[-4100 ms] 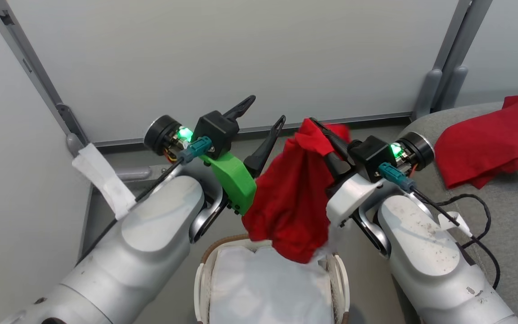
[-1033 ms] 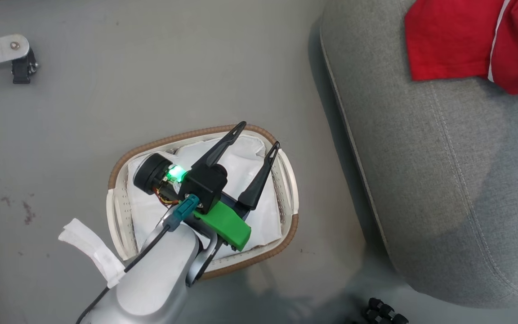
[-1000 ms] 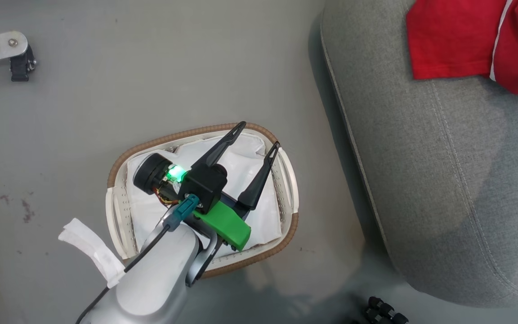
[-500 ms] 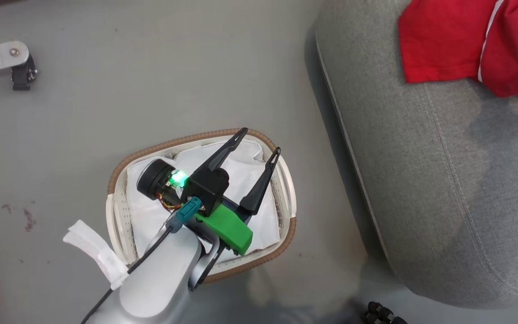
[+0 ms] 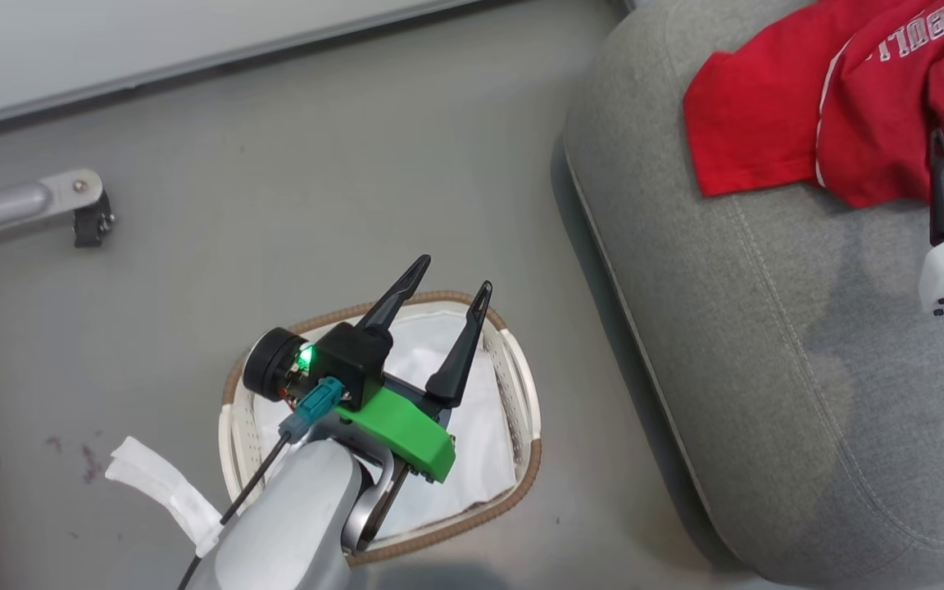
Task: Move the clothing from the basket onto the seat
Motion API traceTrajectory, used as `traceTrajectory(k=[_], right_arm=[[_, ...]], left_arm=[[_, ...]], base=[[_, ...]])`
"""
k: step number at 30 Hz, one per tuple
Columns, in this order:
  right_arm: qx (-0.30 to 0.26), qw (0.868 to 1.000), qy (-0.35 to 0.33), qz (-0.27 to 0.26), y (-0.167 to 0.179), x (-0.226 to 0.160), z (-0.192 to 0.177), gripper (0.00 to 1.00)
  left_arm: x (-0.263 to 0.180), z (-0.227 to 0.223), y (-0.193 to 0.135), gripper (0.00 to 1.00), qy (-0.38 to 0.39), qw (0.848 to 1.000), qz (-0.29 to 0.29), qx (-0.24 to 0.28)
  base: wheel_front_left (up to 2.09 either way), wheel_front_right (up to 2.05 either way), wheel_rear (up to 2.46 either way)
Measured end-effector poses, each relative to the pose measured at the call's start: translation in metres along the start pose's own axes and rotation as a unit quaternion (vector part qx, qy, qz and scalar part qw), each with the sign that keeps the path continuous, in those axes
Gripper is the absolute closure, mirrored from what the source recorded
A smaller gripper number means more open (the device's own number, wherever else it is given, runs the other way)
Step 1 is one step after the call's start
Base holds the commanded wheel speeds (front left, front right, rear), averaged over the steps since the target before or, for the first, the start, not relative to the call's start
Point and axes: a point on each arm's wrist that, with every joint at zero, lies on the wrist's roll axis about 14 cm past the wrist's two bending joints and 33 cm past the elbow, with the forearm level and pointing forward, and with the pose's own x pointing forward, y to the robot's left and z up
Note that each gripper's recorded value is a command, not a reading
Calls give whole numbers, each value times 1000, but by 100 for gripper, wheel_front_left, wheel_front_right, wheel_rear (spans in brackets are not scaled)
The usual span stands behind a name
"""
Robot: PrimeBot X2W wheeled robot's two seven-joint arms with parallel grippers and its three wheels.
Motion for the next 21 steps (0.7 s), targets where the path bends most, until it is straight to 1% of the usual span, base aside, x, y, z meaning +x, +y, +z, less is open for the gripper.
traceTrajectory(k=[5,9,11,16,21], right_arm=[[12,999,-49,2,-3,-2,37,0],[38,996,-77,4,-1,-6,58,0],[54,995,-88,9,5,-7,66,0],[105,988,-104,41,44,-10,79,0],[136,981,-114,80,86,-23,89,0]], left_arm=[[-9,21,-2,0,-23,999,25,-4],[-21,38,9,0,-42,997,65,-1],[-30,42,18,0,-46,995,91,-3],[-63,54,48,0,-64,983,171,-1],[-105,58,71,0,-74,968,241,7]], base=[[0,0,0],[0,0,0],[0,0,0],[0,0,0],[0,0,0]])
